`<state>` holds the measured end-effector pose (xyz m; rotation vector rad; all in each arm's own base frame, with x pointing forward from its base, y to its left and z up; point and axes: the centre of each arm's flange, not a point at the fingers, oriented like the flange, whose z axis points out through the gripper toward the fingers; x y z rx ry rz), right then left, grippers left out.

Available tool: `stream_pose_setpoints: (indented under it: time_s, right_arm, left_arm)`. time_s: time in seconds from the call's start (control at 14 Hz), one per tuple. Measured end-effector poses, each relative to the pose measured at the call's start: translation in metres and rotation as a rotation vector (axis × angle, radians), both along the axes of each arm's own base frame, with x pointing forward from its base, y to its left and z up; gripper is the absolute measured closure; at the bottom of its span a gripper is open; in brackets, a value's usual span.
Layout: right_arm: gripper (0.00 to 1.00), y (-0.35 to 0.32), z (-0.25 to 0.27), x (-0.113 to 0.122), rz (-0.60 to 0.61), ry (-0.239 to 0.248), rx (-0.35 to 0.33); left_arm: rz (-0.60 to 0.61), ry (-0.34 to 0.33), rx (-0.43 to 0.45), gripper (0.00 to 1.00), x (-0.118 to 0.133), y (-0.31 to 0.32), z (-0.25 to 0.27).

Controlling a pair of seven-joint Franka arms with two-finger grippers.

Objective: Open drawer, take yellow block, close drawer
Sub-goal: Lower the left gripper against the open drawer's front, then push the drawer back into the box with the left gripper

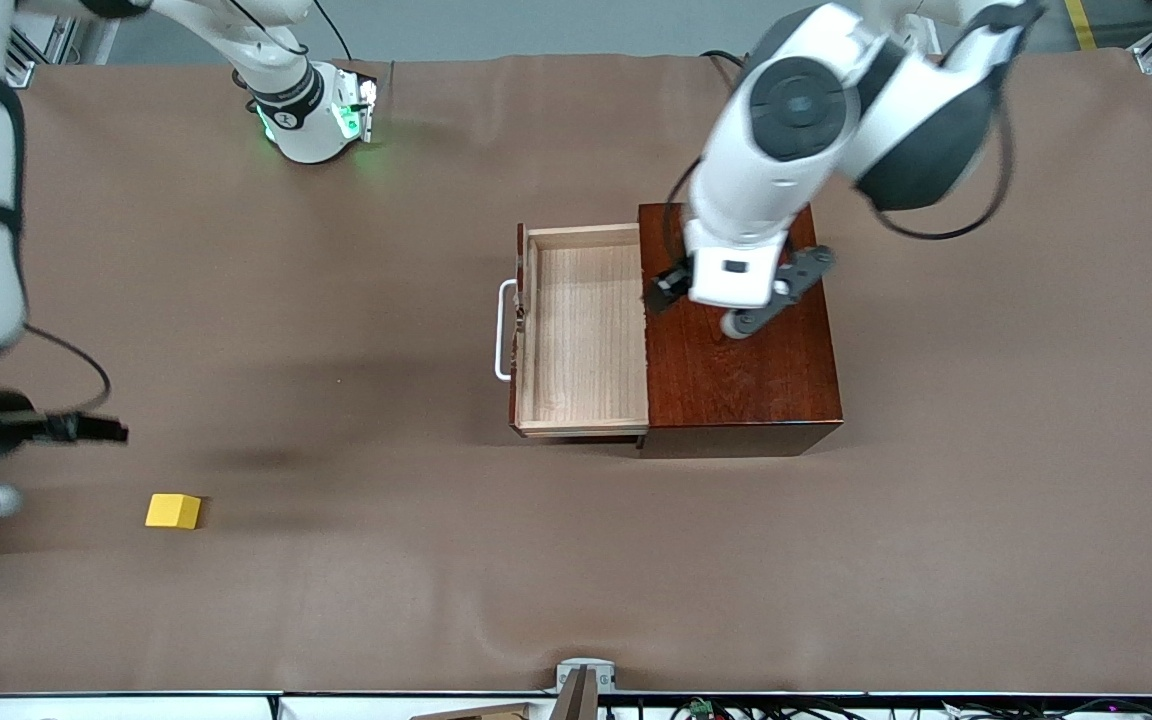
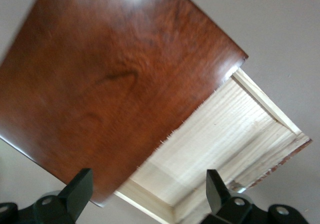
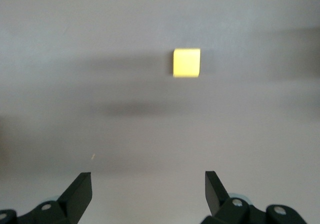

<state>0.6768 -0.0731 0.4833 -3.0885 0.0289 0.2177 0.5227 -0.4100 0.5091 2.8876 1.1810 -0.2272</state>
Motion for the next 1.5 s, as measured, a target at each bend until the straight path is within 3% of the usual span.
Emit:
stream_pose_setpoints:
  time_s: [0.36, 0.57, 0.79, 1.07, 1.5]
  right_arm:
    - [0.00, 0.010, 0.046, -0.064, -0.048, 0.007, -0.003]
    - [0.00, 0.023, 0.071, -0.100, -0.075, -0.062, -0.010]
    - [0.00, 0.036, 0.085, -0.126, -0.073, -0.094, -0.011]
    - [0.00, 0.035, 0.093, -0.133, -0.074, -0.087, -0.010]
    - [0.00, 0.032, 0.094, -0.136, -0.080, -0.070, -0.009]
  left_arm:
    - [0.413, -0.024, -0.053, 0.00, -0.007, -0.067, -0.042]
    - [0.631, -0.023, -0.109, 0.00, -0.022, -0.107, -0.056]
    - [0.779, -0.003, -0.158, 0.00, -0.041, -0.147, -0.077]
    - [0.859, -0.013, -0.182, 0.00, -0.045, -0.175, -0.124]
    - [0.766, -0.076, -0.104, 0.00, -0.085, -0.212, -0.189]
